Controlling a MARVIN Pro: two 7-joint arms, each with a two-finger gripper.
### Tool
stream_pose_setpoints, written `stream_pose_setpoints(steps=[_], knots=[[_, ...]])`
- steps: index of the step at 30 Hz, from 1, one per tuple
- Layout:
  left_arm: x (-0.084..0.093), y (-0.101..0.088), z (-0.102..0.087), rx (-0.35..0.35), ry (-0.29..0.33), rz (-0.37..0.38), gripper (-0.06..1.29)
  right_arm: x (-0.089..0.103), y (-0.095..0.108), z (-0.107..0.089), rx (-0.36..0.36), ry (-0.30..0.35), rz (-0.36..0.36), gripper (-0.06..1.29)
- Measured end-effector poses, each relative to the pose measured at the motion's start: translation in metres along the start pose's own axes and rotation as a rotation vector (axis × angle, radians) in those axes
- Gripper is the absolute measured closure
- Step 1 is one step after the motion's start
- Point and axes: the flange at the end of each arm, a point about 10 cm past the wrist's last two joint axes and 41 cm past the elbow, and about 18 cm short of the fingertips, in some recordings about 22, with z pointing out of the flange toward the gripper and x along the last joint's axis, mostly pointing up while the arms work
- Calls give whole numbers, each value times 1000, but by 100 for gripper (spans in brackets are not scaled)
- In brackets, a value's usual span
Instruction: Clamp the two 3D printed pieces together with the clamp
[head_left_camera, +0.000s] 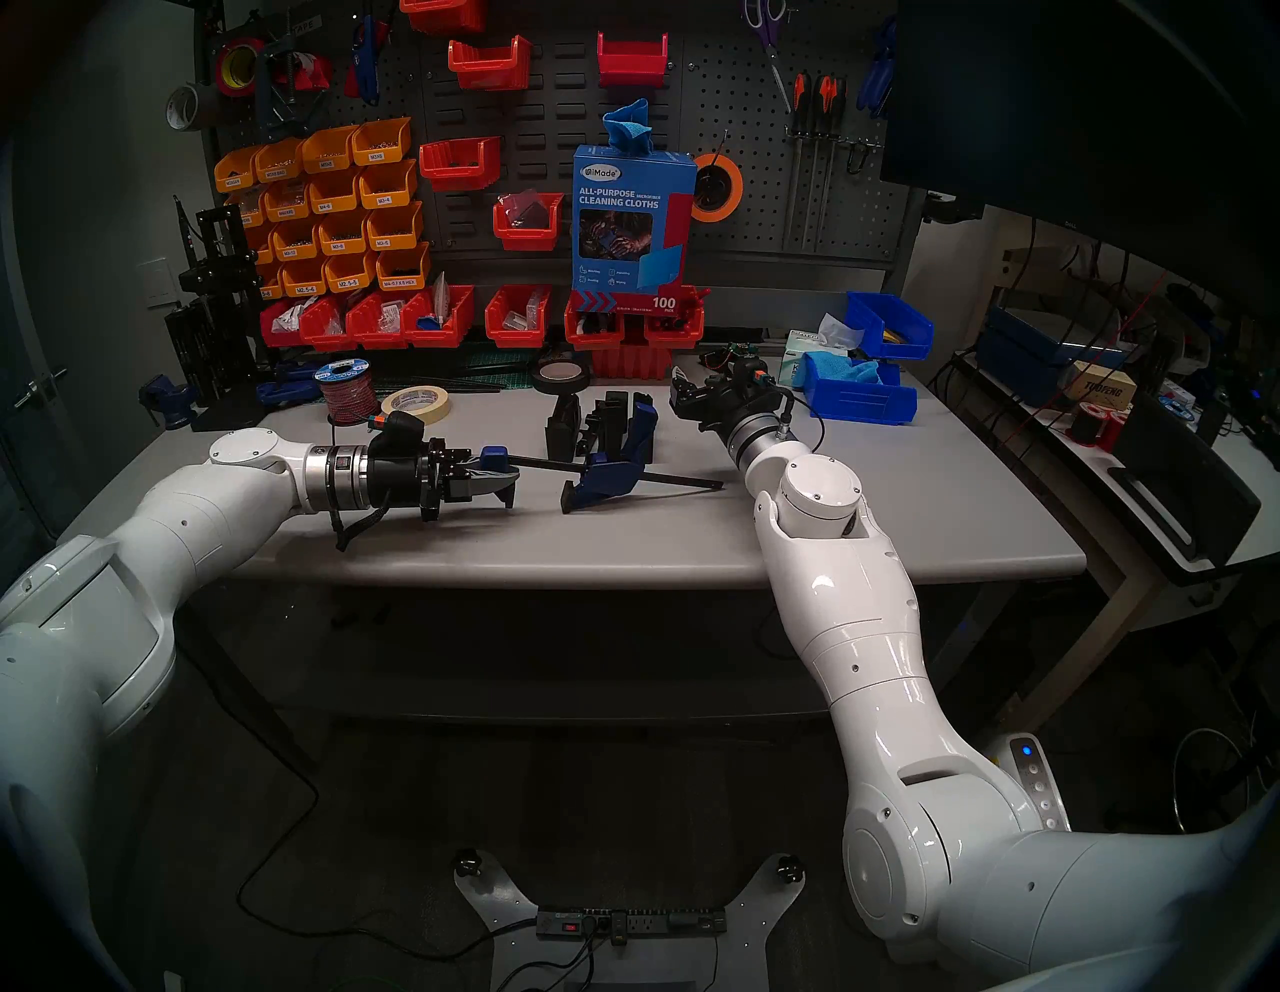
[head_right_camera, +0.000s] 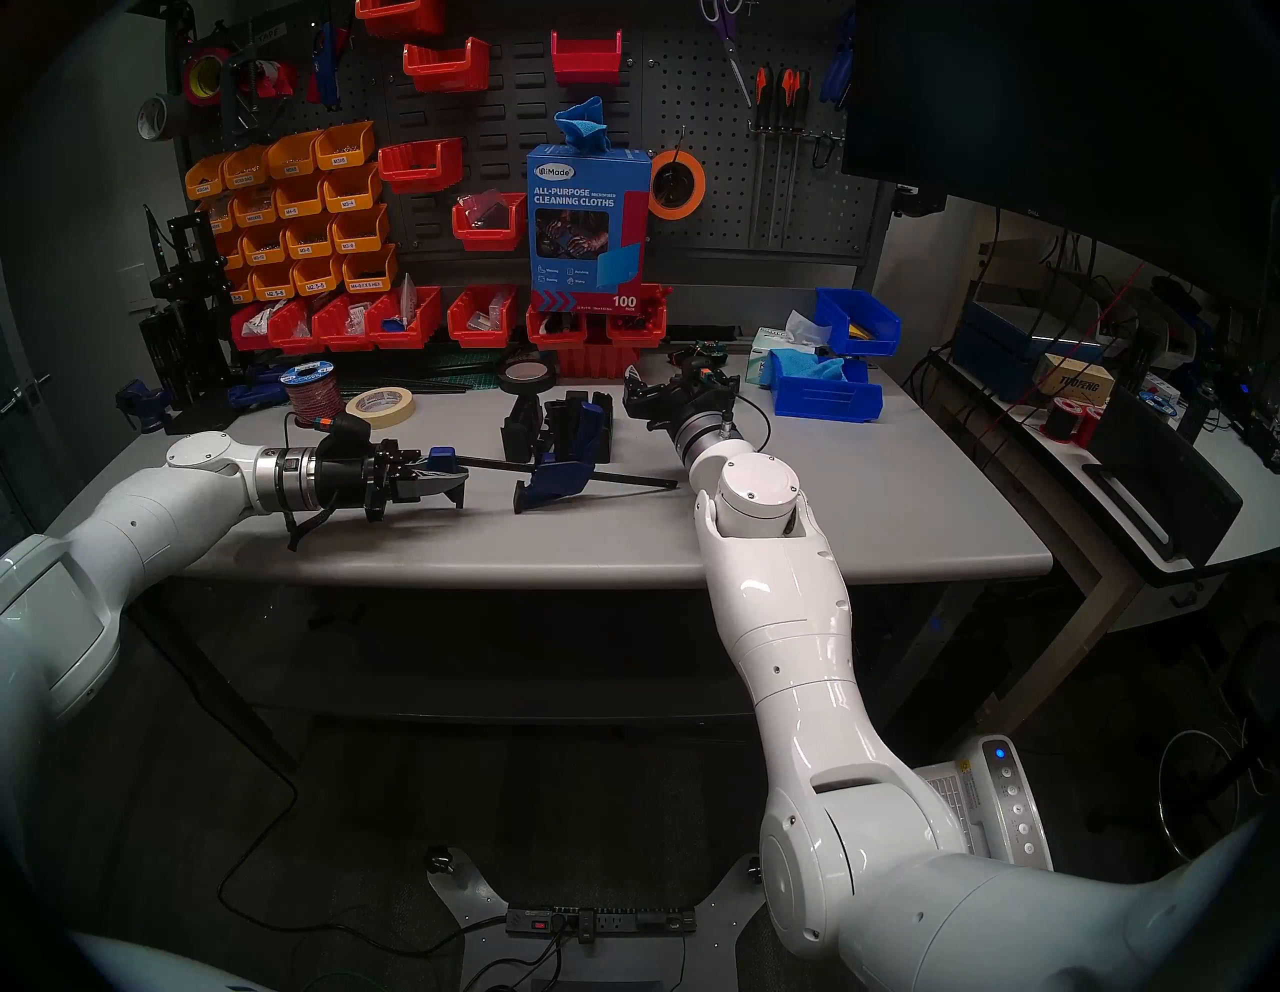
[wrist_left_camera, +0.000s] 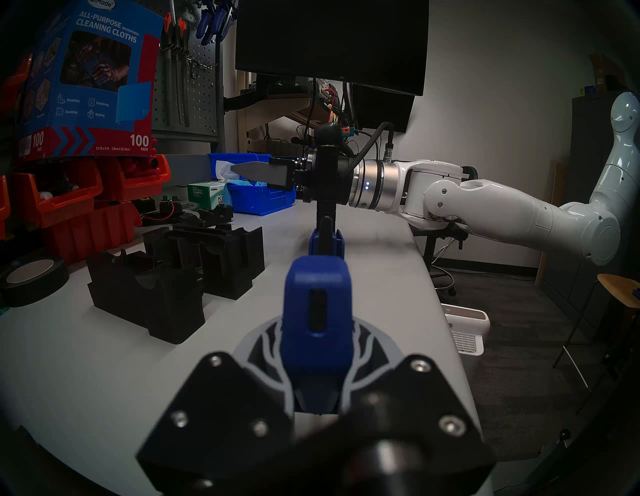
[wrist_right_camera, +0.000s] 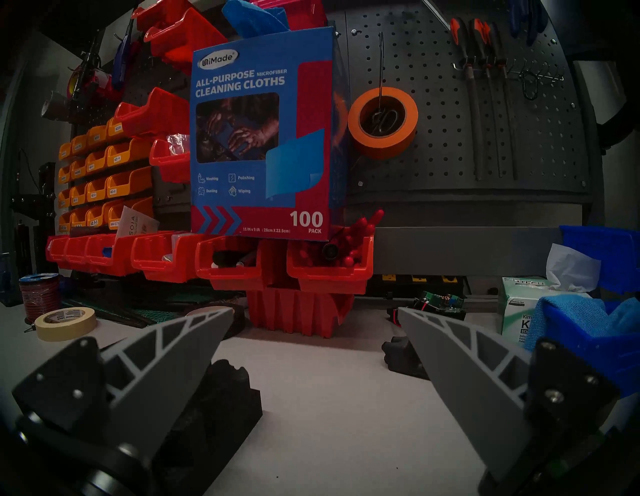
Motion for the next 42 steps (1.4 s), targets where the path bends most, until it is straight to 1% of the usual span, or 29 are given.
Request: stream_pose_setpoints(steps=[11,17,21,26,30,42], knots=[[0,0,0,0,0,0,109,42,-15,11,56,92,18,-1],[0,0,0,-1,0,-1,109,60,-25,11,94,132,37,-1],[0,0,0,-1,0,-1,112,70,-33,9,122,144,53,-1],[0,0,0,-1,0,-1,112,77,-44,3,158,138,76,-1],[0,0,0,-1,0,-2,113,79,-50,-2,178,125,91,-1],[0,0,0,-1,1,-3,113,73,-65,-27,213,52,128,-1]])
